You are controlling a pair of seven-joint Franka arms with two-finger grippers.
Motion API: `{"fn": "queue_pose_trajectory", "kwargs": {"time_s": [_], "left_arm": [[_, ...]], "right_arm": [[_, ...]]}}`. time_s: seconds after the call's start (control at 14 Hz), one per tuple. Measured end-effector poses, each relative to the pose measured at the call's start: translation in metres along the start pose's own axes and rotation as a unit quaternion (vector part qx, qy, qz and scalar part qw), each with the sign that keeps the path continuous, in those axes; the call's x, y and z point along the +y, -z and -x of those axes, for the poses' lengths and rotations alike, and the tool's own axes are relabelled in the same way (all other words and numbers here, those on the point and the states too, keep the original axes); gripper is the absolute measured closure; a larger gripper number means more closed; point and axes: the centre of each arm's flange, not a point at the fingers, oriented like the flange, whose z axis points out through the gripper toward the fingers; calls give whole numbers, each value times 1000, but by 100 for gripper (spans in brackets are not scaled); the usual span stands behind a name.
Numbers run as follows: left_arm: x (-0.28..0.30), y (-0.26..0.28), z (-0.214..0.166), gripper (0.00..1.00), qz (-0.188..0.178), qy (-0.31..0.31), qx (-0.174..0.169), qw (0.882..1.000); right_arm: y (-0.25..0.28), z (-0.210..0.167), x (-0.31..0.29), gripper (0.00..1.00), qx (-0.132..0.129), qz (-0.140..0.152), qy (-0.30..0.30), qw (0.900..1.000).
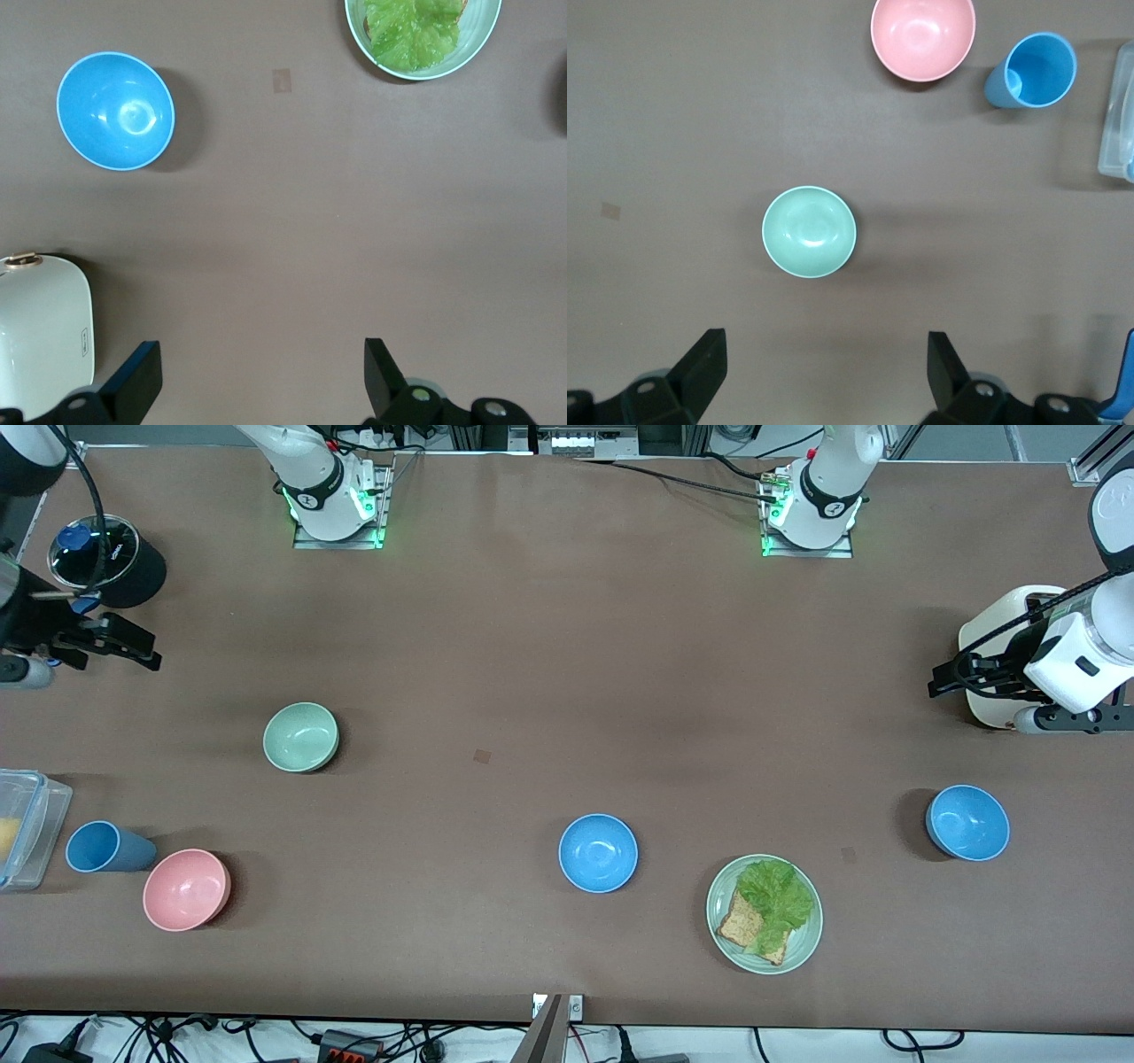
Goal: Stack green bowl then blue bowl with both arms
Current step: 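Reach the right gripper to the green bowl while the left gripper reaches the blue bowl, then grasp the green bowl with the right gripper while the left gripper grasps the blue bowl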
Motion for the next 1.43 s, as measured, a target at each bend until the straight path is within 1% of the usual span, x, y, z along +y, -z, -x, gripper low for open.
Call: {"fn": "queue_pose_trajectory", "kwargs": {"time_s": [0.21,0.43,0.64,0.71,0.86,1.0,1.21,1.36,1.43], "left_arm": [[0,0,0,0,0,0,-2,1000],[0,-5,-3,0,0,-1,-6,1000],[-13,-32,-22,0,3,10,-26,1000],[-22,-47,-34,0,5,17,-34,999],[-51,-80,-59,0,10,39,-43,998],[-95,-116,-86,0,17,51,-42,998],[-137,-162,-118,0,24,3,-31,999],[-154,-175,-135,0,11,-42,-14,999],[-159,-178,-140,0,-3,-64,-9,998]], "right_arm": [[-50,-20,-10,0,-37,-1,9,999],[-117,-41,-15,0,-82,-1,14,997],[-200,-57,-21,0,-134,-1,19,991],[-227,-61,-24,0,-146,-1,21,989],[-273,-67,-24,0,-161,0,21,987],[-307,-69,-21,0,-172,0,20,985],[-341,-67,-14,0,-190,1,14,982],[-353,-64,-7,4,-201,0,9,980],[-357,-62,-3,12,-204,-1,6,979]]}}
